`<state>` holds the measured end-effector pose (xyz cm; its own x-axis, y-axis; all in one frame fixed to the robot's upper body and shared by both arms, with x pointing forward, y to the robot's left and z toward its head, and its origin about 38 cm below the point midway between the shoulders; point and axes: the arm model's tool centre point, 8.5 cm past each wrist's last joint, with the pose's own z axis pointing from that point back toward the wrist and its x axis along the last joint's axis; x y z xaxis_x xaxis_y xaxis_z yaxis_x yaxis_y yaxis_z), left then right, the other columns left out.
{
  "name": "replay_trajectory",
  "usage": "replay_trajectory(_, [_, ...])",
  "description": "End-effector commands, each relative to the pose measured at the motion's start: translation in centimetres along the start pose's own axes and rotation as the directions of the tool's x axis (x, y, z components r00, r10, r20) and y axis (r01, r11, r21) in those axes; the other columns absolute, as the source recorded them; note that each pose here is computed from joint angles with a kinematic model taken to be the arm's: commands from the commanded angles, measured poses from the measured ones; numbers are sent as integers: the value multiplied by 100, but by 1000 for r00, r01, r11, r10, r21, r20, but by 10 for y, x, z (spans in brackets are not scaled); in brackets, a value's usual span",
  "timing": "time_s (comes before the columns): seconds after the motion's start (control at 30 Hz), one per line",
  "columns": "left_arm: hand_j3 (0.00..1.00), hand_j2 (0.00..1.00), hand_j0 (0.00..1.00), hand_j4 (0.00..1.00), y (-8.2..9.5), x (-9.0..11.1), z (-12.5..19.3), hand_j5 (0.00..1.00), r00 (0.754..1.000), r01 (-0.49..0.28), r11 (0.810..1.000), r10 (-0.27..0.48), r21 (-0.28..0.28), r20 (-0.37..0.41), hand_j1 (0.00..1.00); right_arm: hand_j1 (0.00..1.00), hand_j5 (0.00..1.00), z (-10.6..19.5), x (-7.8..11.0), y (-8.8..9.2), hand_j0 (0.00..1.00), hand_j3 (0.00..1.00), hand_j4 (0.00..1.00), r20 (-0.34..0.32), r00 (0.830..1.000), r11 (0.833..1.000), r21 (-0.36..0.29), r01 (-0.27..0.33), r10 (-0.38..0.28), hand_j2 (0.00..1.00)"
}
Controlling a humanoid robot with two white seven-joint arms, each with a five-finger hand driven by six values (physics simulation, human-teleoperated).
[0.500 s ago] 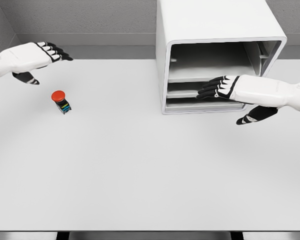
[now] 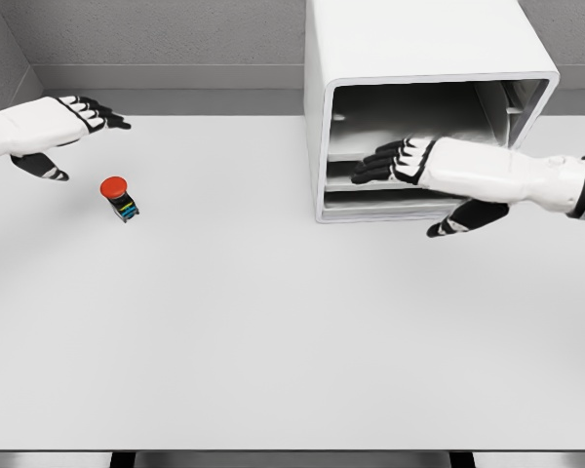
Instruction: Slide open multi-storey tabletop storage cabinets and put open load switch and slide close multi-storey tabletop storage cabinets
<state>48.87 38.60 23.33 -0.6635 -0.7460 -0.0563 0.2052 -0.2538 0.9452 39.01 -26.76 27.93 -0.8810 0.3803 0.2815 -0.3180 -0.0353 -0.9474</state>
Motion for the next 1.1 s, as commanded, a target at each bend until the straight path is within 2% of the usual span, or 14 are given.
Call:
replay_trajectory(0.0, [100,100,100,100,3,0,4,100,999,-36,999,36,27,3,100,100,100,-5,1,6,100,100,100,13,1000,1000,3,20,-20,100])
replay_trajectory(0.07, [100,100,100,100,-10,5,2,100,992,-122,992,122,24,17,100,100,100,-7,0,6,100,100,100,15,1000,1000,2,20,-20,100])
replay_trajectory(0.13, [100,100,100,100,-13,11,0,100,990,-137,990,136,17,35,100,100,100,-5,-1,1,100,100,100,8,1000,1000,-7,11,-11,100])
replay_trajectory(0.2, [100,100,100,100,-25,14,6,100,989,-145,989,146,-18,38,100,100,100,-4,-1,0,100,100,100,6,1000,1000,-15,13,-13,100])
replay_trajectory(0.4, [100,100,100,100,-22,34,-3,100,986,-130,991,132,-32,106,100,100,100,1,-9,-4,100,100,100,-21,1000,1000,-27,12,-13,100])
replay_trajectory(0.43, [100,100,100,100,-22,35,-4,100,985,-130,991,132,-31,109,100,100,100,-9,-7,-4,100,100,100,2,1000,1000,-29,11,-11,100])
replay_trajectory(0.5, [100,100,100,100,-21,37,-7,100,984,-129,991,132,-30,116,100,100,100,-15,-12,-1,100,100,100,2,1000,999,-34,21,-21,100])
replay_trajectory(0.57, [100,100,100,100,-21,38,-8,100,985,-126,992,128,-31,118,100,100,100,-16,-16,-1,100,100,100,-8,1000,999,-36,24,-25,100])
replay_trajectory(0.67, [100,100,100,100,-22,38,-10,100,986,-112,993,116,-38,120,100,100,100,-7,-30,-5,100,100,100,-56,998,999,-49,25,-28,100])
replay_trajectory(0.7, [100,100,100,100,-27,40,-13,100,985,-112,992,118,-55,124,100,100,100,-11,-29,-5,100,100,100,-46,999,998,-52,27,-30,100])
replay_trajectory(0.83, [100,100,100,100,-31,40,-15,100,986,-101,992,109,-71,123,100,100,100,-14,-34,-2,100,100,100,-58,998,999,-41,20,-22,100])
replay_trajectory(0.9, [100,100,100,100,-33,38,-15,100,988,-89,993,98,-80,117,100,100,100,-10,-41,3,100,100,100,-85,996,1000,-20,13,-14,100])
replay_trajectory(0.97, [100,100,100,100,-34,34,-14,100,990,-89,993,97,-81,103,100,100,100,-11,-40,4,100,100,100,-83,996,1000,5,13,-12,100])
replay_trajectory(1.07, [100,100,100,100,-36,28,-17,100,992,-90,992,97,-86,84,100,100,100,-17,-39,2,100,100,100,-69,998,1000,-7,10,-10,100])
